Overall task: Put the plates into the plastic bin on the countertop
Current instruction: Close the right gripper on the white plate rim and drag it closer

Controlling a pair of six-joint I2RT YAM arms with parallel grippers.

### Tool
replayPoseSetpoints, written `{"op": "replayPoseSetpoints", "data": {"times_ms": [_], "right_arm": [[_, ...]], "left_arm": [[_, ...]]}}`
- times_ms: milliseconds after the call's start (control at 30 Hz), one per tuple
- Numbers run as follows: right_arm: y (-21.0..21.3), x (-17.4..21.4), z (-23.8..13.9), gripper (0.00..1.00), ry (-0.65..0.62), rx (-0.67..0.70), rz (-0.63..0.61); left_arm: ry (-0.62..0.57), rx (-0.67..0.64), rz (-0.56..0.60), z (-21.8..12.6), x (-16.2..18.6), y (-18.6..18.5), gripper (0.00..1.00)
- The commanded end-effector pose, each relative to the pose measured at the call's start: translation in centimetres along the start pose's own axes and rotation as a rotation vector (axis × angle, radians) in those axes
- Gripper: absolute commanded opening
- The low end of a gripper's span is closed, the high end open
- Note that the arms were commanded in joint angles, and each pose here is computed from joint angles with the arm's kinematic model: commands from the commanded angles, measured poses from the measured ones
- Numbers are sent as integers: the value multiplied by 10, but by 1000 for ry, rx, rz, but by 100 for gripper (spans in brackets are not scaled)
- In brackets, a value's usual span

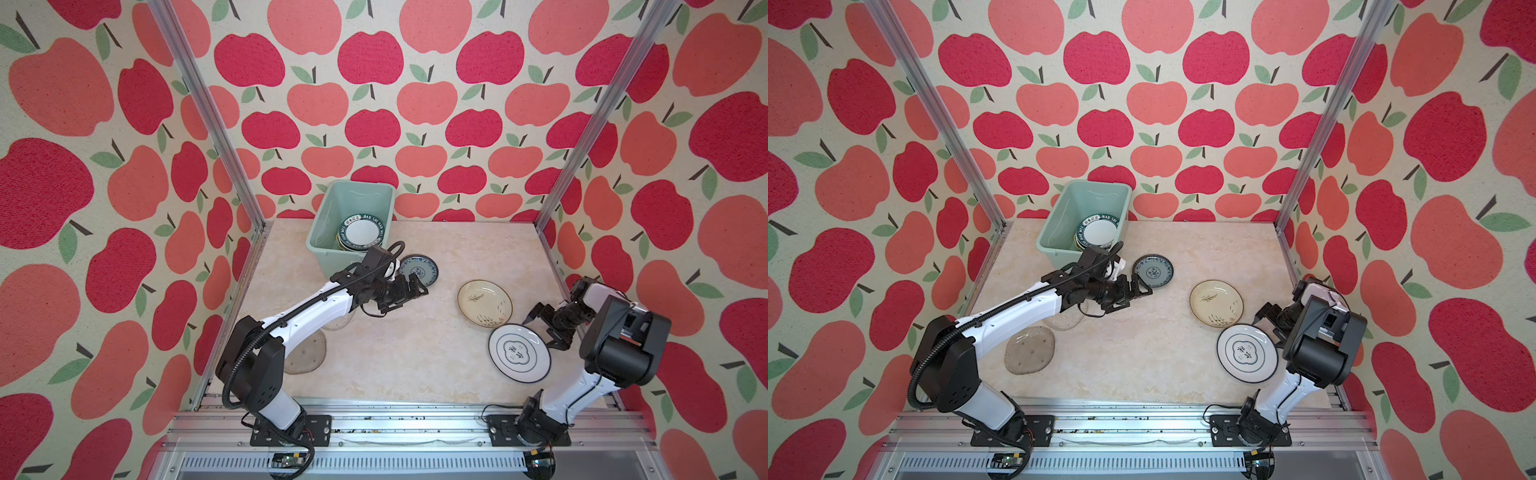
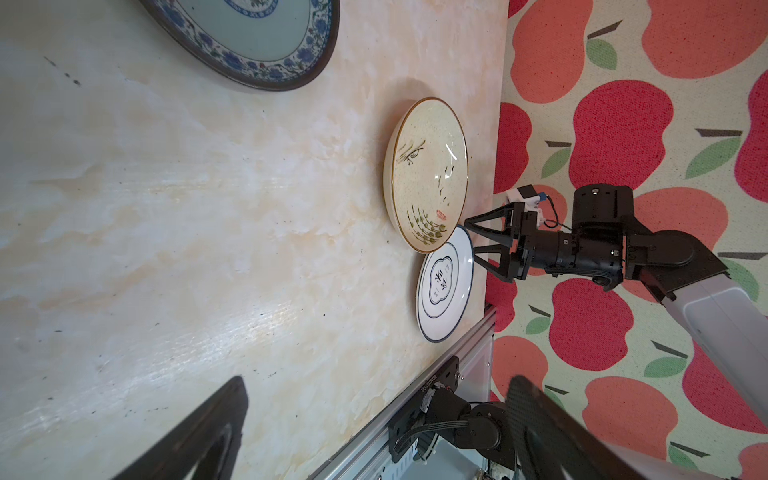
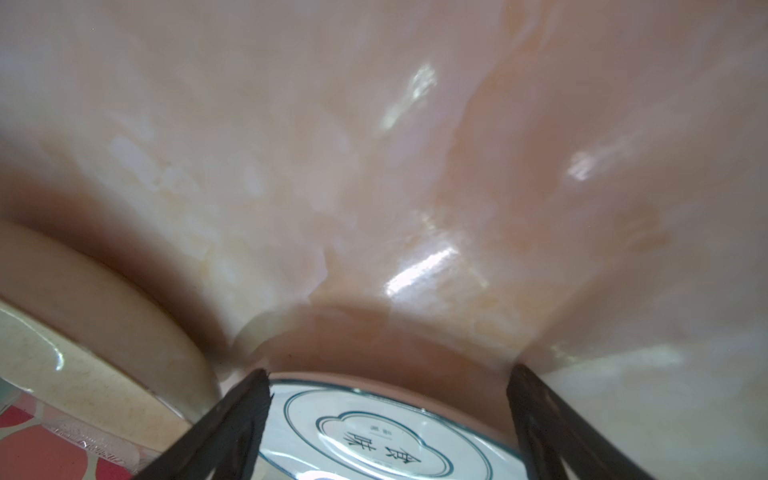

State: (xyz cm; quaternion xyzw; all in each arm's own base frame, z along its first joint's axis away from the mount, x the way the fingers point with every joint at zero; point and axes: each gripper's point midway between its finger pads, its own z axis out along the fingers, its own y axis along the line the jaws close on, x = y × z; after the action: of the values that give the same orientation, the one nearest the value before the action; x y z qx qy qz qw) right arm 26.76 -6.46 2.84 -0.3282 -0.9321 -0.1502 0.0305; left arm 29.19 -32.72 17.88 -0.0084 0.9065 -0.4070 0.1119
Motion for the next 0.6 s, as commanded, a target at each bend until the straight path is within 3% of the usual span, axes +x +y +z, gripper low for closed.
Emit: {"op": "replayPoseSetpoints", "data": {"times_ms": [0, 300, 567], "right_arm": [[14, 26, -3, 92, 48, -39, -23], [33, 79, 10, 91, 102, -16, -121], [64, 137, 36, 90, 155, -1, -222]], "left_arm": [[5, -8, -13, -2, 1, -4, 99], [54, 1, -52, -5, 17, -9, 99], [154, 40, -124, -8, 54, -15, 99]]}}
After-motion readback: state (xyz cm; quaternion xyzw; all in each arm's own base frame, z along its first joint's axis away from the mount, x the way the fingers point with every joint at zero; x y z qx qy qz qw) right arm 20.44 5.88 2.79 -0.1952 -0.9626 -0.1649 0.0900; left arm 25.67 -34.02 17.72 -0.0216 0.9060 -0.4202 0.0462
